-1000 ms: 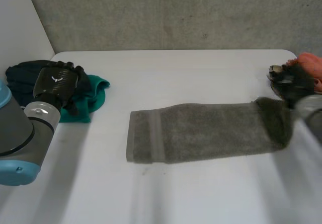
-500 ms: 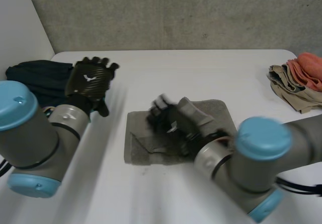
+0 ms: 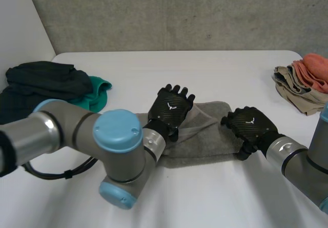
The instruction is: Fold the laundry.
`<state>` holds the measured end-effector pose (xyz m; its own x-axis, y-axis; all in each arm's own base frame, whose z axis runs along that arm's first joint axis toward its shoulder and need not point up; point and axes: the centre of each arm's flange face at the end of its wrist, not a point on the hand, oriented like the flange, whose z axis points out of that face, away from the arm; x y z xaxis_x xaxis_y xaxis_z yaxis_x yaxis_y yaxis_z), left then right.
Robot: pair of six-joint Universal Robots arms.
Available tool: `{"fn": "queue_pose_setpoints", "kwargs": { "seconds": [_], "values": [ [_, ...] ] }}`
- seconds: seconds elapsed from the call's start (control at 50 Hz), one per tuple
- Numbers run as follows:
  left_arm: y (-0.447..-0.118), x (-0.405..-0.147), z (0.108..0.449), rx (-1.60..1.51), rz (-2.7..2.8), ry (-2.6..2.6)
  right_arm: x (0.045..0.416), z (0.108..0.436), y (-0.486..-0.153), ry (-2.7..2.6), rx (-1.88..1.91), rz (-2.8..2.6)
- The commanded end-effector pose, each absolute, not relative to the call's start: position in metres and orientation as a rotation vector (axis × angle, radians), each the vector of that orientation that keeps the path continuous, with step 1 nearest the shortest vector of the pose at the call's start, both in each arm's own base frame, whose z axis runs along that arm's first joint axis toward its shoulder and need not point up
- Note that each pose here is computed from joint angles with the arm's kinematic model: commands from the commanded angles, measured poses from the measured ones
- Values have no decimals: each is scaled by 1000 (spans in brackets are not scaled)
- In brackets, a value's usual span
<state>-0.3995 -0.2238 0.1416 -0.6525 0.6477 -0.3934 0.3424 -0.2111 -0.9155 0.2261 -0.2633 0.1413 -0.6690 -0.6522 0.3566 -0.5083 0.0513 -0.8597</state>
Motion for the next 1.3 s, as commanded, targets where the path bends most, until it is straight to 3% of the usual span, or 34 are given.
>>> {"fn": "queue_pose_setpoints", "kwargs": {
  "seconds": [0.02, 0.1, 0.2, 0.44, 0.6, 0.7, 0.74, 0.76, 0.8, 0.82, 0.88, 0.9, 0.94, 1.02, 1.08, 1.18, 1.3],
  "values": [
    [-267, -378, 129, -1047, 2065, -2005, 229, 131, -263, 2176, -1216, -1663],
    [-301, -336, 126, -919, 2180, -2269, 230, 128, -265, 2174, -1231, -1677],
    [-288, -300, 133, -1130, 2134, -2461, 234, 126, -265, 2167, -1254, -1688],
    [-231, -292, 181, -1180, 2144, -2296, 225, 126, -266, 2225, -1366, -1742],
    [-218, -283, 202, -1082, 2181, -2255, 213, 161, -274, 2259, -1633, -2009],
    [-216, -282, 207, -1037, 2184, -2232, 236, 180, -276, 2027, -1825, -2176],
    [-217, -282, 210, -1011, 2182, -2210, 264, 188, -260, 1812, -1871, -2227],
    [-217, -283, 211, -1001, 2180, -2198, 299, 192, -232, 1545, -1906, -2241],
    [-217, -285, 214, -957, 2180, -2161, 322, 192, -204, 1324, -1927, -2219],
    [-218, -286, 216, -940, 2183, -2147, 341, 188, -175, 1139, -1941, -2169],
    [-217, -289, 221, -876, 2175, -2085, 354, 159, -148, 1031, -1985, -2022],
    [-217, -290, 222, -860, 2171, -2074, 356, 134, -137, 1020, -2024, -1915],
    [-216, -292, 224, -818, 2152, -2046, 355, 116, -133, 1059, -2044, -1844],
    [-217, -293, 227, -741, 2127, -2025, 349, 119, -139, 1164, -2019, -1849],
    [-219, -295, 231, -693, 2124, -2003, 344, 150, -158, 1283, -1870, -1957],
    [-223, -303, 246, -633, 2142, -1938, 316, 196, -208, 1602, -1277, -1962],
    [-213, -322, 247, -651, 2098, -1892, 303, 215, -226, 1780, -938, -1749]
  ]
}}
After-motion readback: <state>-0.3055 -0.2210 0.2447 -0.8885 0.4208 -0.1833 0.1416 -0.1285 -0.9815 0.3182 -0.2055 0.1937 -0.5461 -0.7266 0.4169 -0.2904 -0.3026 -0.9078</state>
